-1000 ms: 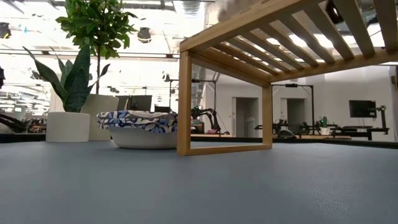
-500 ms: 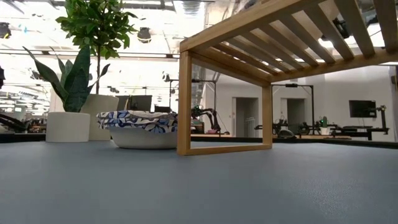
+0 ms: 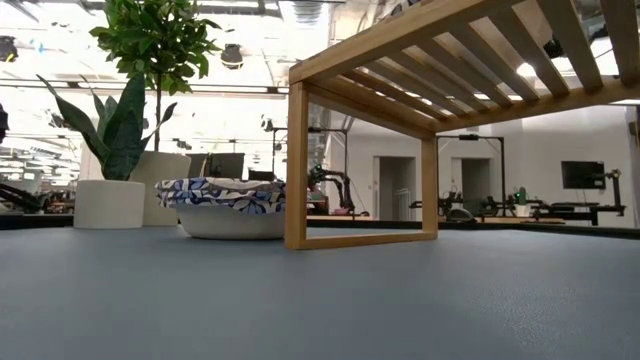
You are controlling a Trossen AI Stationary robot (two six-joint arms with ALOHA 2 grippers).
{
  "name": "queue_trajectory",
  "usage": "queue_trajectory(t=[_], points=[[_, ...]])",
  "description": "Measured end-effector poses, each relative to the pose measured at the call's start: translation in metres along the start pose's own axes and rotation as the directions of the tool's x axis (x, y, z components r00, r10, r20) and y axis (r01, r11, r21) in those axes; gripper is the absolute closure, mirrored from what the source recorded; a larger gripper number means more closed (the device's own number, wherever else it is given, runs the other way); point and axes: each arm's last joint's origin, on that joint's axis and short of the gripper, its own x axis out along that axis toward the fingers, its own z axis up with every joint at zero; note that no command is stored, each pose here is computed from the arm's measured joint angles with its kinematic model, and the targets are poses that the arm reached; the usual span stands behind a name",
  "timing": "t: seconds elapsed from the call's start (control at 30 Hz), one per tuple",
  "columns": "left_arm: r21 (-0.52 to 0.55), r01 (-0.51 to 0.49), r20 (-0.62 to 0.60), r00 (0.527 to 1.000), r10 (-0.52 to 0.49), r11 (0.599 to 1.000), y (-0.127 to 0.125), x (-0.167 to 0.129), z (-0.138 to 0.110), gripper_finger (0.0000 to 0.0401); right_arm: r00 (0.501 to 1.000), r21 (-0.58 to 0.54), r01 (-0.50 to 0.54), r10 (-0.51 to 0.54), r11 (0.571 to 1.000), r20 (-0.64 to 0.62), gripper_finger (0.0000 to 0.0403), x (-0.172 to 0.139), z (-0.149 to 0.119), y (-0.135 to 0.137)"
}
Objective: Place and stack bowls onto a shelf
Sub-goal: Put the white bowl on the shelf, then stack the large white bowl on top of the large white bowl on the shelf
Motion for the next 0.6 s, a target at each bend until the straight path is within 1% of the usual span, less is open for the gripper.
queue_trajectory(t=[0.1,0.13,0.2,0.3,0.37,0.43,0.6], points=[[0.063,0.019,-0.155,0.988,-0.009,0.998,-0.007,0.017,-0.008,0.0198,0.999,0.03,-0.033,0.032,0.999,0.021,0.0172,-0.01,-0.003,-0.002],[0.083,0.024,-0.188,0.982,-0.008,0.996,-0.01,0.023,-0.01,0.0198,0.999,0.037,-0.044,0.043,0.998,0.029,0.0168,-0.014,-0.004,-0.003],[0.095,0.049,-0.212,0.977,-0.028,0.994,-0.017,0.035,-0.011,0.0198,0.997,0.05,-0.065,0.062,0.997,0.048,0.0165,-0.021,-0.006,-0.005],[0.13,0.138,-0.27,0.958,-0.099,0.982,-0.027,0.047,-0.018,0.0198,0.992,0.063,-0.094,0.088,0.994,0.092,0.0164,-0.03,-0.008,-0.007],[0.137,0.151,-0.32,0.942,-0.1,0.979,-0.03,0.052,-0.027,0.0198,0.987,0.061,-0.118,0.11,0.991,0.121,0.0164,-0.036,-0.009,-0.008],[0.122,0.148,-0.332,0.938,-0.1,0.981,-0.031,0.058,-0.034,0.0198,0.981,0.057,-0.136,0.126,0.989,0.149,0.0164,-0.042,-0.01,-0.009],[0.094,0.142,-0.26,0.959,-0.114,0.985,-0.03,0.065,-0.058,0.0198,0.971,0.024,-0.144,0.137,0.989,0.195,0.0163,-0.051,-0.012,-0.013]])
